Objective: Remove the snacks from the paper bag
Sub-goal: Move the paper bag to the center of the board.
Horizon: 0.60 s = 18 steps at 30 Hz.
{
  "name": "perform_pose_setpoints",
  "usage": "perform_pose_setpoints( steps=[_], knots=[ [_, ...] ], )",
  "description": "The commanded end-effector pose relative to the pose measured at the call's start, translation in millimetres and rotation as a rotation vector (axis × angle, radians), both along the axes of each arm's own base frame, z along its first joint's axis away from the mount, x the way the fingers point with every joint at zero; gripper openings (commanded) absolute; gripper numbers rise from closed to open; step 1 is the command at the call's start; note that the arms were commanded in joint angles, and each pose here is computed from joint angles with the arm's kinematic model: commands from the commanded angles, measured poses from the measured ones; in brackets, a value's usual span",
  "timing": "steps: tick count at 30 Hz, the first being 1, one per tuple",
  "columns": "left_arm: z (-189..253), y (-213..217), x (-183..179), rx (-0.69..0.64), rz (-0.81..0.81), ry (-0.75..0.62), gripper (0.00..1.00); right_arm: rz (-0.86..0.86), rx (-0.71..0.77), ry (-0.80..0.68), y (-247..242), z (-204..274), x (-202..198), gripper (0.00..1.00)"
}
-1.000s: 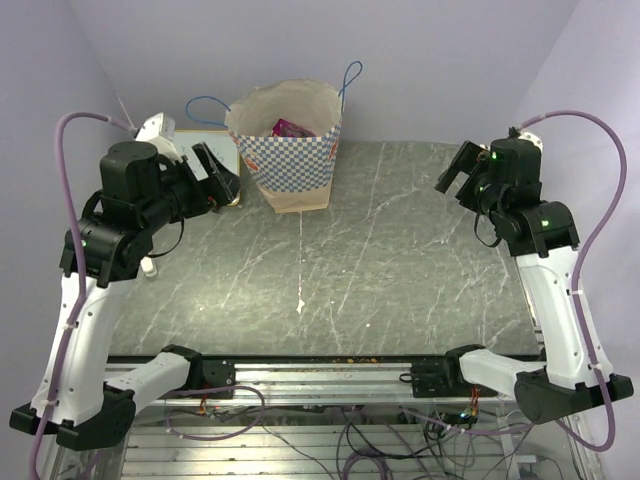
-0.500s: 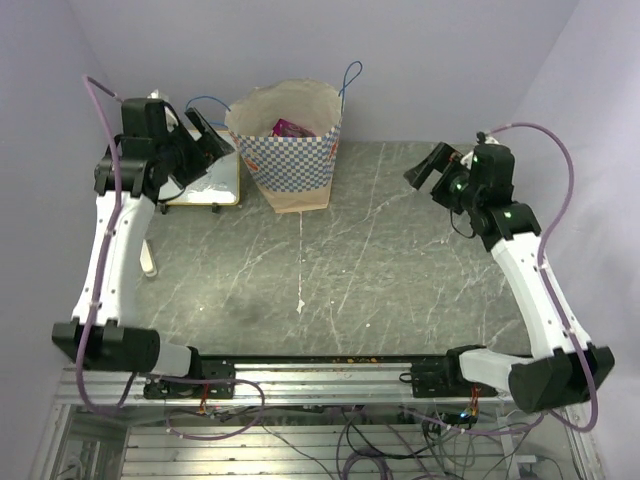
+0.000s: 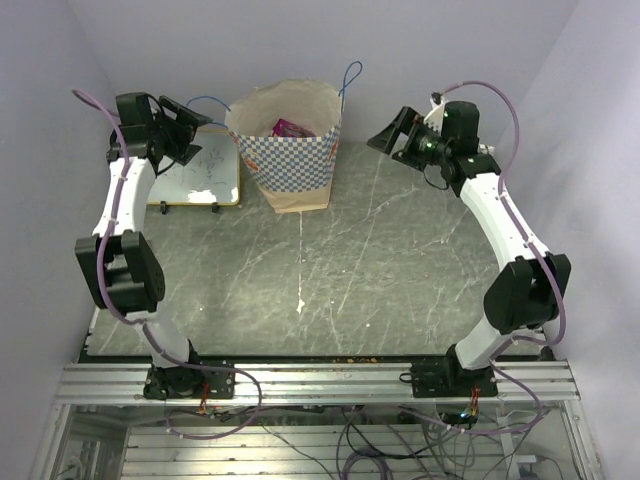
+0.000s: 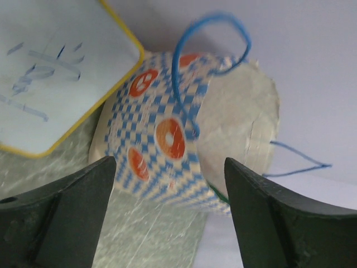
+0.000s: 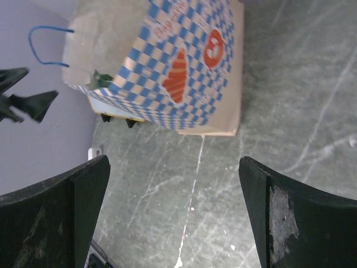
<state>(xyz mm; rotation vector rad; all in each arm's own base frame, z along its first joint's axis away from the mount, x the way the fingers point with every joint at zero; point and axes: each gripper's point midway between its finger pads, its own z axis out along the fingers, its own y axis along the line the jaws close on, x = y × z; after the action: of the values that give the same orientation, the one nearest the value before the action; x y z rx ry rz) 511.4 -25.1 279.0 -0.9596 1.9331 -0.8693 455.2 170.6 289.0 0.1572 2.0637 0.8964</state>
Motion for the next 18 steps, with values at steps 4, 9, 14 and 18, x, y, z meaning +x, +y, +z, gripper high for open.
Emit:
perform_pose_setpoints(
  steps=[4, 9, 14, 18],
  knots=[
    [26, 10, 74, -0.097, -0.029, -0.182, 0.83, 0.123, 0.005, -0.103, 32, 30, 24, 1.0],
    [24, 8, 103, -0.154, -0.057, -0.208, 0.76, 0.161, 0.062, -0.094, 45, 32, 47, 1.0],
    [35, 3, 109, -0.189, -0.09, -0.24, 0.62, 0.179, 0.117, -0.117, 60, 35, 81, 0.97],
    [37, 0, 108, -0.214, -0.094, -0.254, 0.53, 0.196, 0.184, -0.16, 77, 34, 113, 0.88]
  ],
)
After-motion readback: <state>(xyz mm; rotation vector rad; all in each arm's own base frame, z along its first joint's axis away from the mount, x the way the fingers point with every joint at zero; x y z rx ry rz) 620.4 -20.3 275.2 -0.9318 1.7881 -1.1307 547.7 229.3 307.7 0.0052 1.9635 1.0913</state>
